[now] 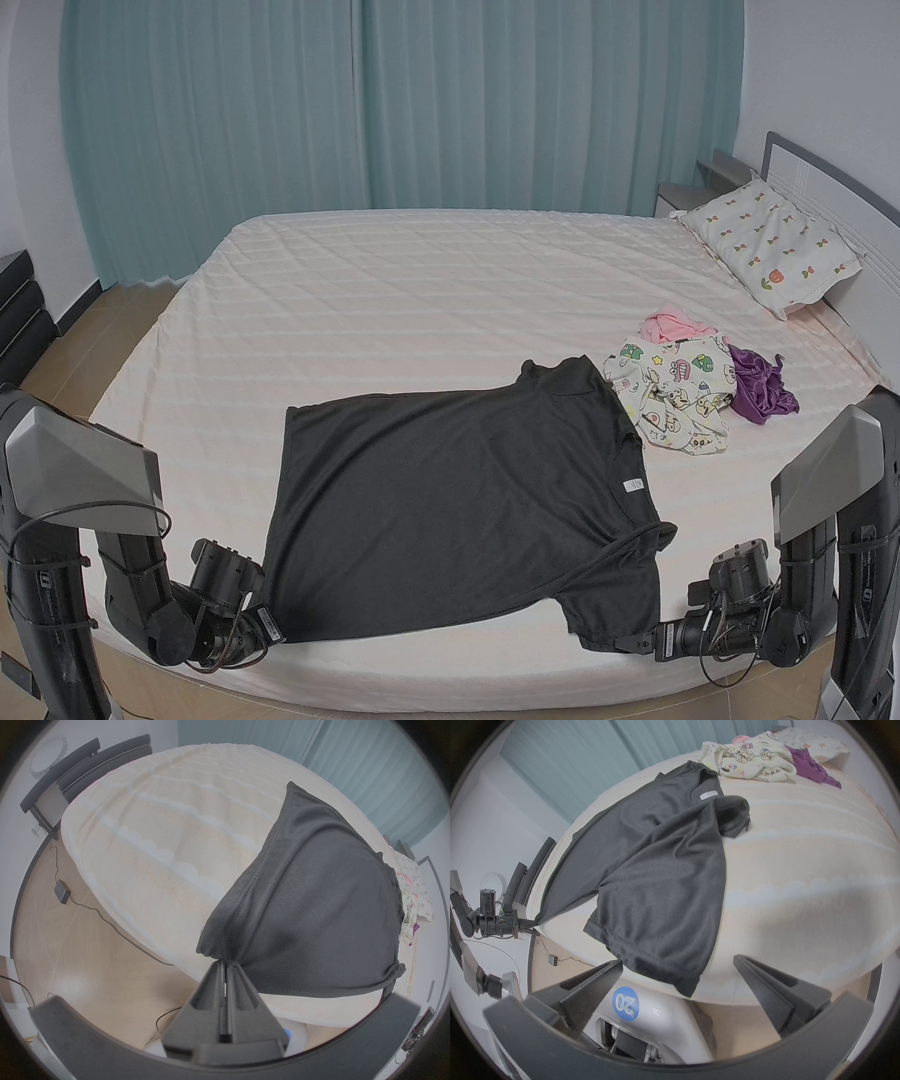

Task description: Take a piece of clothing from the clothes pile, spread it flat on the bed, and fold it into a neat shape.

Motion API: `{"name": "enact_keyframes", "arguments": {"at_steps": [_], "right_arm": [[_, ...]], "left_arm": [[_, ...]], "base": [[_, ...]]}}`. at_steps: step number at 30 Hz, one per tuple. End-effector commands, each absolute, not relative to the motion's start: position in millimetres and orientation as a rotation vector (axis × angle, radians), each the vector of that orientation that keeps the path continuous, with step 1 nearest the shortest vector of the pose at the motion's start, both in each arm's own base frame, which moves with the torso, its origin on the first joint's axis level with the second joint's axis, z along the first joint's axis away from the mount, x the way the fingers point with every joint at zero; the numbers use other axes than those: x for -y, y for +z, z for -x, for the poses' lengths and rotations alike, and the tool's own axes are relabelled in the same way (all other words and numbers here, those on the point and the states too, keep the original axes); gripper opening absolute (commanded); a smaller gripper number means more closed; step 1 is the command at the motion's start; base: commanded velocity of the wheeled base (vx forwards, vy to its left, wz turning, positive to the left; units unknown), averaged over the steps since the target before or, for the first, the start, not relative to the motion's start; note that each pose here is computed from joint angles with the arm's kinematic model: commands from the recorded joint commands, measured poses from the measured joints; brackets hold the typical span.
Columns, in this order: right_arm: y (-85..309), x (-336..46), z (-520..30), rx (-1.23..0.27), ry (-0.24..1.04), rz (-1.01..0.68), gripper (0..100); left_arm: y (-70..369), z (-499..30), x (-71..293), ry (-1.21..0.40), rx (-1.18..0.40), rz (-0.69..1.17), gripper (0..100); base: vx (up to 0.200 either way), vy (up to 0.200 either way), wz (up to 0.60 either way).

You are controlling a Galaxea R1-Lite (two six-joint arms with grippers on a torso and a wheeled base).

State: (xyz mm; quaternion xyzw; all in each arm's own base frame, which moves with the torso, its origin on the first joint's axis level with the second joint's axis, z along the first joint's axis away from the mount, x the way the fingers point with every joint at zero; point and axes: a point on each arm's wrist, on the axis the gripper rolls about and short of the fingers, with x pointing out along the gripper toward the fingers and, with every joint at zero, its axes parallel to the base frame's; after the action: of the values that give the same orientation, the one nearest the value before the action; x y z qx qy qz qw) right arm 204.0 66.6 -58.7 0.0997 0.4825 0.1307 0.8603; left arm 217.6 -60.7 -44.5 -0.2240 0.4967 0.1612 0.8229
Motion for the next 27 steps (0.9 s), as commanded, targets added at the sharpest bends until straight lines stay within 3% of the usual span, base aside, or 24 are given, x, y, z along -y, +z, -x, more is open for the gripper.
{"name": "enact_keyframes", "arguments": {"at_steps": [1, 2, 3, 18, 27], "right_arm": [[-62, -71, -197, -1.051, 0.280, -0.213, 100], [-63, -72, -196, -1.056, 0.281, -0.213, 100], [-64, -73, -196, -1.061, 0.281, -0.208, 0], [-53, -53, -192, -1.038, 0.172, -0.266, 0], [-14, -51, -169, -1.108, 0.171, -0.247, 0]], "left_arm": [[-45, -217, 60, 0.345, -1.057, 0.477, 0], [-45, -218, 61, 0.344, -1.056, 0.478, 0], [-45, -218, 61, 0.344, -1.056, 0.478, 0], [-46, -217, 60, 0.352, -1.059, 0.475, 0], [-31, -204, 57, 0.347, -0.960, 0.402, 0]], "base": [[0.000, 0.000, 0.00], [0.000, 0.000, 0.00], [0.000, 0.000, 0.00], [0.000, 0.000, 0.00], [0.000, 0.000, 0.00]]}}
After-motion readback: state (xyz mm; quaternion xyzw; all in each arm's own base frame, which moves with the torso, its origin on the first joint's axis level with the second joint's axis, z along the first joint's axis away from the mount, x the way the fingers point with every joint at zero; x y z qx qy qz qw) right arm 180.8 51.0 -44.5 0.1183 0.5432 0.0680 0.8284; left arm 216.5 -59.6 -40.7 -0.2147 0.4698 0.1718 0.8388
